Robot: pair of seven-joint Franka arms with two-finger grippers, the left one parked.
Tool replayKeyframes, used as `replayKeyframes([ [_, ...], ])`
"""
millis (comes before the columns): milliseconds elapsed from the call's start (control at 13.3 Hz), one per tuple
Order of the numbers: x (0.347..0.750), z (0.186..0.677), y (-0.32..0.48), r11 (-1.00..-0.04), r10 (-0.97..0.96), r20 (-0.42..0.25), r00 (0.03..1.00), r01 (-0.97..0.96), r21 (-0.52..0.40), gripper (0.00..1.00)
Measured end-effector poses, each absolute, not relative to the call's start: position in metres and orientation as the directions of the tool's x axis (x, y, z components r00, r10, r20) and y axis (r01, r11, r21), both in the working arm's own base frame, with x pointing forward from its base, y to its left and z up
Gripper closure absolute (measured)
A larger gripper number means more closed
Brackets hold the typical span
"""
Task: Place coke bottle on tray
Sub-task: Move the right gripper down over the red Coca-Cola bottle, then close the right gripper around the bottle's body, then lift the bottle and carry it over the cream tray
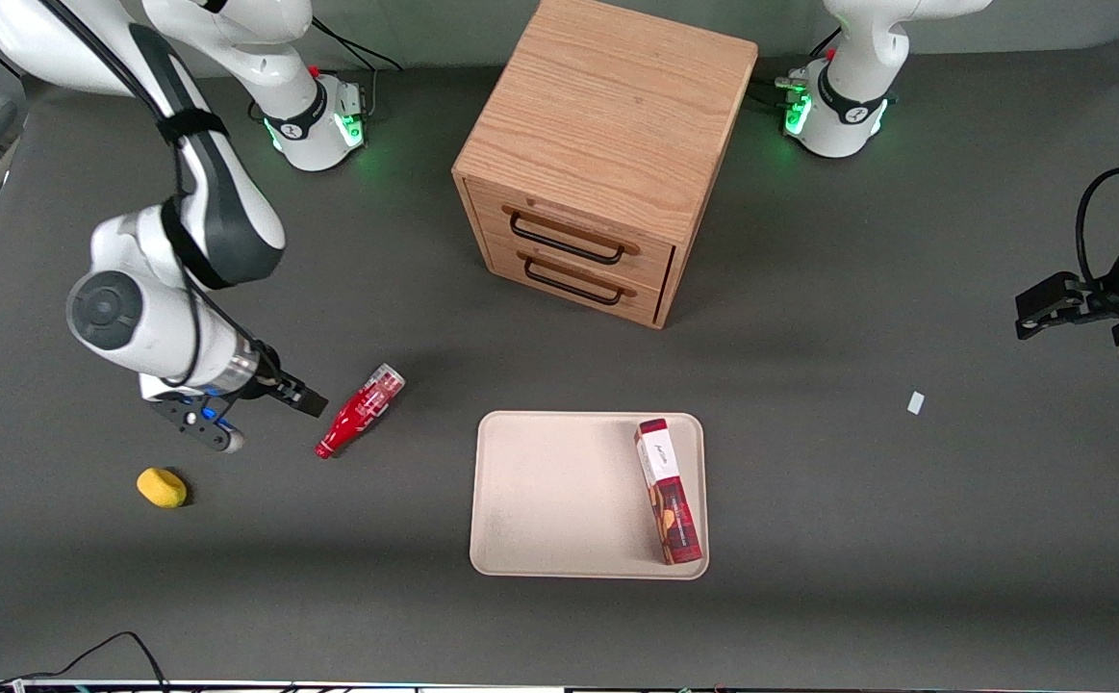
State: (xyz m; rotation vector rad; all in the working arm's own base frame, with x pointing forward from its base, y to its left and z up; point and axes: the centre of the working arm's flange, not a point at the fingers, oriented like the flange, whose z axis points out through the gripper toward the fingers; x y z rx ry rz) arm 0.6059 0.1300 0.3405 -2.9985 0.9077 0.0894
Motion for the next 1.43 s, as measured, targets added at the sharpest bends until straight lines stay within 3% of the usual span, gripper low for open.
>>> replayKeyframes([
  [375,0.586,0.259,0.145,-0.785,-0.618,-0.061,0.784,-0.619,-0.004,0.00],
  [675,0.582,0.213,0.148,-0.755,-0.656,-0.026,0.755,-0.655,0.016,0.00],
  [1125,0.581,0.191,0.152,-0.747,-0.664,-0.031,0.747,-0.665,-0.005,0.04],
  [1200,0.581,0.188,0.153,-0.747,-0.664,-0.031,0.747,-0.665,-0.010,0.11],
  [1425,0.581,0.185,0.158,-0.750,-0.660,-0.032,0.750,-0.661,-0.018,0.45],
])
